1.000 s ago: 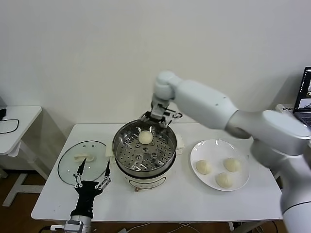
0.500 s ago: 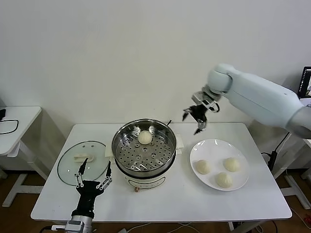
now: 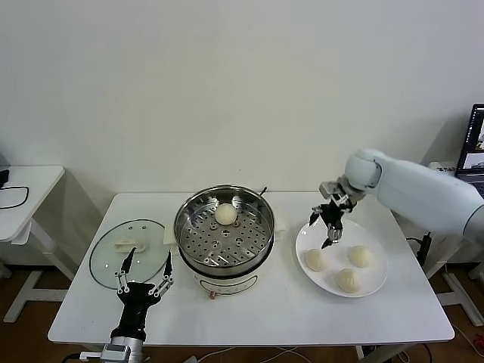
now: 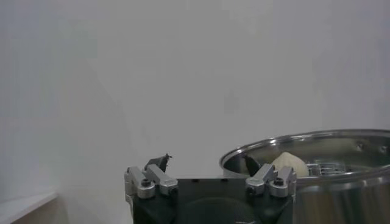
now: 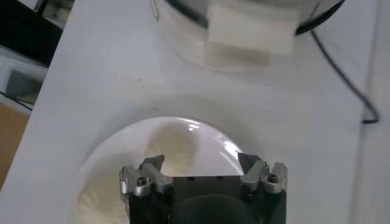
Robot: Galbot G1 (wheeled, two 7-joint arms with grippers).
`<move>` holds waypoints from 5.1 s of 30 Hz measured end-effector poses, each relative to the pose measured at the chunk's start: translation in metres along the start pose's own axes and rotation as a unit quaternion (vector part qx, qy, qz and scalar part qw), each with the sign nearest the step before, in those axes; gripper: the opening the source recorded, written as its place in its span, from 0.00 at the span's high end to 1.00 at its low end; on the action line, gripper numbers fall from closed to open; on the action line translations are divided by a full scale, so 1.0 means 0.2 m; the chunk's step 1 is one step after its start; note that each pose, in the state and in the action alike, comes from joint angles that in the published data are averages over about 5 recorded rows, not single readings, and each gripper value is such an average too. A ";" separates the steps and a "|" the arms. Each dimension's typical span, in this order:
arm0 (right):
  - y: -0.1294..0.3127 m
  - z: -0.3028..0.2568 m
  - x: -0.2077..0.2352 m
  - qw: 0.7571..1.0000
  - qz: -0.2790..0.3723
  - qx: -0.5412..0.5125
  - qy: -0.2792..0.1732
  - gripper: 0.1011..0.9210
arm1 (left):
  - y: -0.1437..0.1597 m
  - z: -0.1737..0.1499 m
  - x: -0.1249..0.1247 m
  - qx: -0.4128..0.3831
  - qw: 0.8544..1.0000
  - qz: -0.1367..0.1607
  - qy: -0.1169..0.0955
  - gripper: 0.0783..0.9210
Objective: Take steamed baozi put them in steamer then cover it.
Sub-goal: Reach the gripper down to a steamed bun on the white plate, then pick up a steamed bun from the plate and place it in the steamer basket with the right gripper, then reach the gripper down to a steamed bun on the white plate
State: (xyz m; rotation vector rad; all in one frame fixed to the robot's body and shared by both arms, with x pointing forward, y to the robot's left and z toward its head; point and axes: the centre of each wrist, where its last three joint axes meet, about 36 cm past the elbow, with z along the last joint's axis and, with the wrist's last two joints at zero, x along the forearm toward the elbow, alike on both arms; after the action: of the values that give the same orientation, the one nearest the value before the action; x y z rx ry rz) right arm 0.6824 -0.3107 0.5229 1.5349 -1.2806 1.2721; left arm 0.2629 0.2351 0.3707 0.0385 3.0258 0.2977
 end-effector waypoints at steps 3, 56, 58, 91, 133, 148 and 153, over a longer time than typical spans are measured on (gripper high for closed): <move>0.02 0.02 -0.07 1.000 -0.003 -0.008 0.001 0.12 | 0.00 0.00 0.00 0.000 1.000 0.000 0.000 0.12; -0.19 -0.48 0.64 0.995 0.042 0.085 0.024 0.31 | 0.00 -0.02 -0.02 -0.001 1.000 0.005 -0.012 0.12; -0.21 -0.60 0.72 0.994 0.045 0.100 0.024 0.31 | -0.01 -0.03 -0.02 -0.001 1.000 0.005 -0.013 0.12; -0.20 -1.78 0.15 0.985 0.049 0.164 0.022 0.32 | 0.00 -0.02 -0.05 -0.002 1.000 -0.003 -0.017 0.12; -0.22 -1.23 0.53 0.988 0.074 0.139 -0.001 0.12 | 0.00 -0.01 -0.04 -0.011 1.000 -0.001 -0.013 0.12; -0.01 -0.18 0.50 0.998 0.012 0.057 0.038 0.12 | -0.01 -0.01 -0.03 -0.013 1.000 0.000 -0.009 0.12; 0.07 -0.03 0.33 0.998 -0.020 0.046 0.045 0.12 | -0.01 0.01 -0.03 -0.014 1.000 0.000 -0.005 0.12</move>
State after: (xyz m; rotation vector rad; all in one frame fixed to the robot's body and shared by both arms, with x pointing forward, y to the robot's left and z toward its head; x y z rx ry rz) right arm 0.6674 -0.3228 0.5876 1.5423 -1.1422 1.3749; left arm 0.2683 0.2326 0.3694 0.0365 3.0107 0.3390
